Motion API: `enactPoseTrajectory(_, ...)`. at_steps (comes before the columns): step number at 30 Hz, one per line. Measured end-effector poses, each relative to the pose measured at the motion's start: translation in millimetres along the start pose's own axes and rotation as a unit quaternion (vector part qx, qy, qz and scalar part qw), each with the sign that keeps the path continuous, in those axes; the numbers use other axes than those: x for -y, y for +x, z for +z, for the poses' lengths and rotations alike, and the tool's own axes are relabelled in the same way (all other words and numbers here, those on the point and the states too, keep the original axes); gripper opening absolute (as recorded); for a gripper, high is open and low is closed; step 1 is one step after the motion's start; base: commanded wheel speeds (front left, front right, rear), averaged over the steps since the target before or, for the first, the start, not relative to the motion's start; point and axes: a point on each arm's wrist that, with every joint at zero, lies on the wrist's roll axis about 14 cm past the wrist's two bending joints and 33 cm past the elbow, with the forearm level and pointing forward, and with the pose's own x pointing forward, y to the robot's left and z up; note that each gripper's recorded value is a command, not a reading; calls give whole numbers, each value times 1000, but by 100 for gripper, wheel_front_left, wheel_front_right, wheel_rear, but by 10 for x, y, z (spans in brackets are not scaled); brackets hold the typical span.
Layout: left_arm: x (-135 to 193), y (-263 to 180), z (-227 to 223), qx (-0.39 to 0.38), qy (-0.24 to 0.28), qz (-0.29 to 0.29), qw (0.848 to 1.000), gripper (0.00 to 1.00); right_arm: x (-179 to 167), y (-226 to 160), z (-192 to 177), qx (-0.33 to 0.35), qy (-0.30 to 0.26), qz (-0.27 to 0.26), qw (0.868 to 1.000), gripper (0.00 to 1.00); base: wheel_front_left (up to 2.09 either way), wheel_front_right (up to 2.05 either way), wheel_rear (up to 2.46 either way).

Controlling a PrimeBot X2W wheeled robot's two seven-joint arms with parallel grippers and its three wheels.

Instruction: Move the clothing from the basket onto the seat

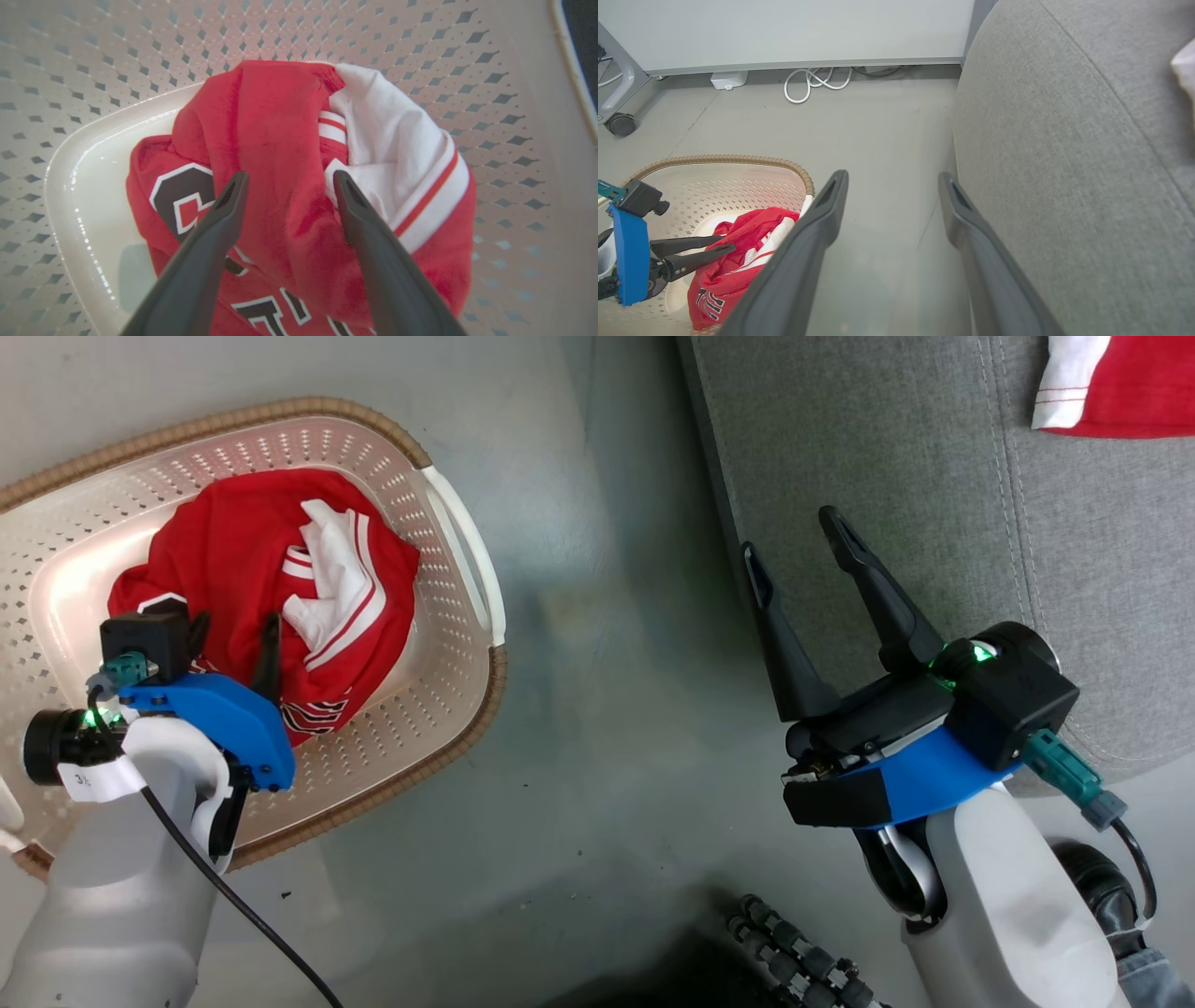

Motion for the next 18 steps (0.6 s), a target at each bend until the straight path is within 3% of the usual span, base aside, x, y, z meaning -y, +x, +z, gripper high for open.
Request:
enactPoseTrajectory(7,-161,44,-152,-39,-9,36,999,100,-17,-19,-71,-5,8,0,1000,100,0,0,0)
enactPoseTrajectory(18,-147,103,-152,-50,-4,35,998,100,-20,-33,-120,-9,15,-2,1000,100,0,0,0)
